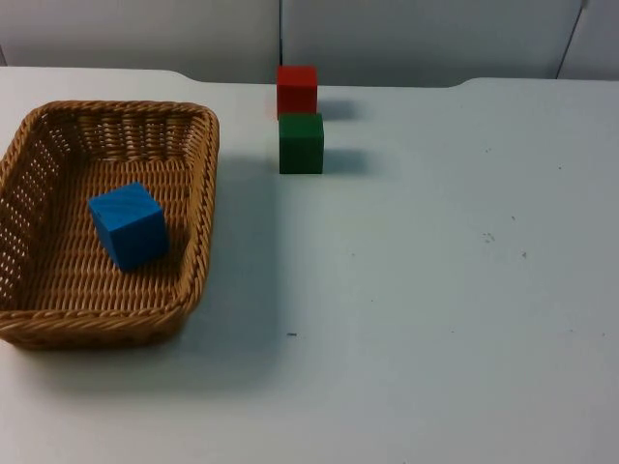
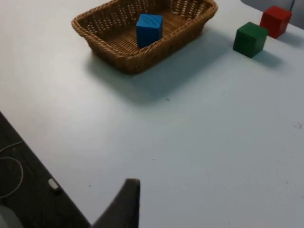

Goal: Pick up the basket with the left hand and place the blue cube into the basket with the right hand.

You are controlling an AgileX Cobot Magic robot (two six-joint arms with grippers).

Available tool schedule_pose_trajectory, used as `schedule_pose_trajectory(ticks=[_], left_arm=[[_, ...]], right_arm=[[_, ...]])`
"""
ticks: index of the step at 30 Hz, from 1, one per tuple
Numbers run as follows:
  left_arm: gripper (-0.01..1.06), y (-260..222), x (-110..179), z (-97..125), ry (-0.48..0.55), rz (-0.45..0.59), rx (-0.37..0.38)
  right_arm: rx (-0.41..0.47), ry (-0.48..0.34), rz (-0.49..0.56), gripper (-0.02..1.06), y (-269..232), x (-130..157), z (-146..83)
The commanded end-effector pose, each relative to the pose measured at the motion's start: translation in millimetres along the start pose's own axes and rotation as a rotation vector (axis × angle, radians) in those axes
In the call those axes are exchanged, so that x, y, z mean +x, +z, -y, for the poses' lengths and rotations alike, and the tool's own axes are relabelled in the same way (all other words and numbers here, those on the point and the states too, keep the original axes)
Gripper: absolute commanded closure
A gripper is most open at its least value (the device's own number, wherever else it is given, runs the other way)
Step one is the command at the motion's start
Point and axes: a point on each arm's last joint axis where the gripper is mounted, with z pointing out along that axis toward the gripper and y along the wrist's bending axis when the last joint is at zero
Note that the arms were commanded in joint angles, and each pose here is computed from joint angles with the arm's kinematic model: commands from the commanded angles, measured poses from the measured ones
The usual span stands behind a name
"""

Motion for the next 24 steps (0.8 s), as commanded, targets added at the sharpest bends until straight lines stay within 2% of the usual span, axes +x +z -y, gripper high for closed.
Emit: schedule_pose_trajectory(ticks=[1,24], left_arm=[[0.00,-0.4,-0.5,0.6,-0.007,0.017,0.010],[0.00,-0.4,-0.5,0.6,-0.007,0.017,0.010]], right_arm=[[-0.027,-0.029,0.007,0.00,0.0,0.3,-2.2],[-0.014,-0.038,0.023,0.00,4.4,0.6,-1.7]])
